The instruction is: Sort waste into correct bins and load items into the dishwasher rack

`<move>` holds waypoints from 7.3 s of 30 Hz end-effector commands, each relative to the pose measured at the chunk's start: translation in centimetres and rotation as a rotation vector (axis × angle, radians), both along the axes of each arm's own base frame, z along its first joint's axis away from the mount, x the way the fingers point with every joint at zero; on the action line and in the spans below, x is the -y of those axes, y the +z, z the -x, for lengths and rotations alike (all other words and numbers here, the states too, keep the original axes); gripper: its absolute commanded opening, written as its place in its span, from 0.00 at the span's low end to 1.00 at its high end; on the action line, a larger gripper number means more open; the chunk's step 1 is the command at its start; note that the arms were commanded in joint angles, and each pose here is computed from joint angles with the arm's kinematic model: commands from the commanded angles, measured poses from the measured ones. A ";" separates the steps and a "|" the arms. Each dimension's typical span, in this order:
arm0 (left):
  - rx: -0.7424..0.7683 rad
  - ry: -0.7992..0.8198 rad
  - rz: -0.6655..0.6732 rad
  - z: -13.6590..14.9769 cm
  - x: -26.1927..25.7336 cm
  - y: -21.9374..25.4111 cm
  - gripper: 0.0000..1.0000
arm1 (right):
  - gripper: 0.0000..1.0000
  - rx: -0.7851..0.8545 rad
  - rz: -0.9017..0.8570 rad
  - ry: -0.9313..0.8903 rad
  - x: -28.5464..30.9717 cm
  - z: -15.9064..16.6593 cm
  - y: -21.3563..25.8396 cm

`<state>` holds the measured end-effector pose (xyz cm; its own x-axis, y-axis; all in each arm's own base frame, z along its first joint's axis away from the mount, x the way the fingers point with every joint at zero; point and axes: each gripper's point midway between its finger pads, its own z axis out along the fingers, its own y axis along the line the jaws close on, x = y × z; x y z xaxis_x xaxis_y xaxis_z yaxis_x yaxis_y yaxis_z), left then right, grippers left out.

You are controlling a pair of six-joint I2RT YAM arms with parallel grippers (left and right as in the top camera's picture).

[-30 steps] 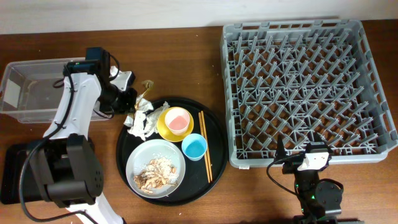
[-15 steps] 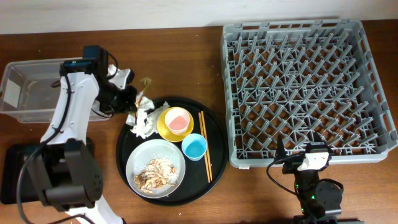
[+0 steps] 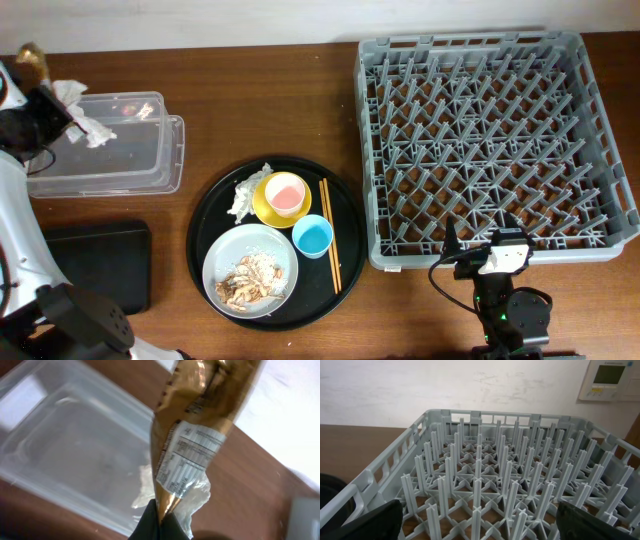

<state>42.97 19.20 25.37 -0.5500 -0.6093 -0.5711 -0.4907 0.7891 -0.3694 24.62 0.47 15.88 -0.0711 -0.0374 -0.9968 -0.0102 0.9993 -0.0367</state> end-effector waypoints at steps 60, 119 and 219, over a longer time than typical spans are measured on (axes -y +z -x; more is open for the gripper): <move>-0.412 -0.303 -0.154 2.6 17.5 -8.5 0.01 | 0.98 -0.007 0.005 -0.019 0.4 0.0 -0.3; -0.199 -0.573 0.126 9.4 20.6 2.7 0.91 | 0.98 -0.007 0.005 -0.019 0.4 0.0 -0.3; -0.476 0.175 0.125 18.7 10.9 -6.4 0.99 | 0.98 -0.826 -0.288 0.528 -15.2 -2.6 17.5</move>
<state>24.11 8.08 18.53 -0.6257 -0.7583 -0.1831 -0.7432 0.6508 -0.1552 26.29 12.90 32.70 -0.7957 0.1765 -0.5794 -0.2370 0.7896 0.5660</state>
